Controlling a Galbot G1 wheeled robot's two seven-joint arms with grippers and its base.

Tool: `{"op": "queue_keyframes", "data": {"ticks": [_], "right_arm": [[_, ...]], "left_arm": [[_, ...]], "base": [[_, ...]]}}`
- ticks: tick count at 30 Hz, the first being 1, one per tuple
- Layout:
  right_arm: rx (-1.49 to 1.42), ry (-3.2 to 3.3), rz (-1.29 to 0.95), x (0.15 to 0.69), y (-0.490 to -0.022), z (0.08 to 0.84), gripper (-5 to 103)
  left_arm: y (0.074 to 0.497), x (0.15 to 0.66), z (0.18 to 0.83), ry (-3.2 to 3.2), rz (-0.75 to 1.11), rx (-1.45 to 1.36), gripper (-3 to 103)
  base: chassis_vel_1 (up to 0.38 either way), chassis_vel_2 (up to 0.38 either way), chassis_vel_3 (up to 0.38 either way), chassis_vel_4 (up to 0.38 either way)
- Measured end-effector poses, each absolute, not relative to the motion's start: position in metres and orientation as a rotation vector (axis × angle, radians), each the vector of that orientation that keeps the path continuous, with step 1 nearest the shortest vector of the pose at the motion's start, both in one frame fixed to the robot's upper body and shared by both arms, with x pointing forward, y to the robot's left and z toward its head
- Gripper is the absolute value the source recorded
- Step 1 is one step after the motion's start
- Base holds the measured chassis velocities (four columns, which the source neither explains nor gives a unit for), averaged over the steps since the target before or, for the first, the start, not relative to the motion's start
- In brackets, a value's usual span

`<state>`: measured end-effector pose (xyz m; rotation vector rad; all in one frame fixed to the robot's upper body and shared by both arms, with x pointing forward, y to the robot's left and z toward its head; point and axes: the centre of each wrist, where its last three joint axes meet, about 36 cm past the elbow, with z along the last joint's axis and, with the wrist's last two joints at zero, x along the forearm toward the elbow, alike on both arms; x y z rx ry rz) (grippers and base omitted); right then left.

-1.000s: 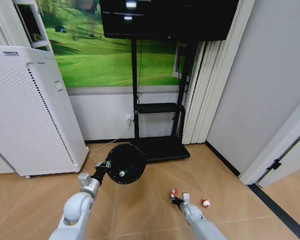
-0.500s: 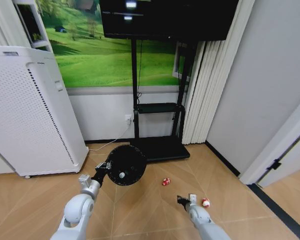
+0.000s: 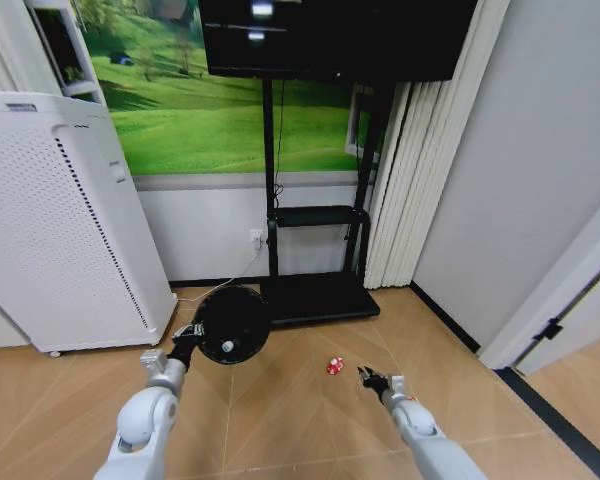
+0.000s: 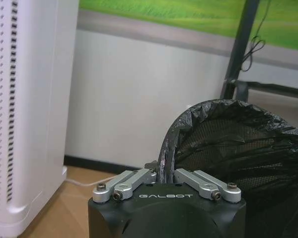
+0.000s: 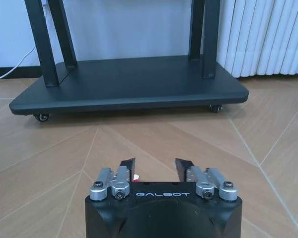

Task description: Pick up the trash bin and place the garbage on the floor into it.

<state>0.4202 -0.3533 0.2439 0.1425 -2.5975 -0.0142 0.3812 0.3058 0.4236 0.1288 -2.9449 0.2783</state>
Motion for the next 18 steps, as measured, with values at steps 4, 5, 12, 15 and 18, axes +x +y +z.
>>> {"op": "queue_keyframes", "data": {"ticks": [4,5,12,15,18], "right_arm": [[0.162,-2.607,-0.009,0.421,-0.364,0.247,61],[0.174,-2.610,-0.007,0.420,-0.368,0.248,66],[0.200,-2.614,-0.008,0.418,-0.374,0.248,88],[0.201,-2.614,-0.010,0.418,-0.373,0.248,97],[0.205,-2.610,-0.014,0.419,-0.370,0.247,100]], "left_arm": [[0.303,0.382,0.423,-2.914,0.302,0.133,3],[0.302,0.382,0.423,-2.906,0.305,0.132,3],[0.297,0.384,0.420,-2.890,0.320,0.119,3],[0.298,0.385,0.420,-2.890,0.317,0.117,3],[0.299,0.387,0.419,-2.891,0.314,0.114,3]], "base": [[0.000,0.000,0.000,0.000],[0.000,0.000,0.000,0.000],[-0.006,0.002,0.008,-0.009],[-0.072,0.055,0.068,-0.083],[-0.128,0.143,0.138,-0.160]]}}
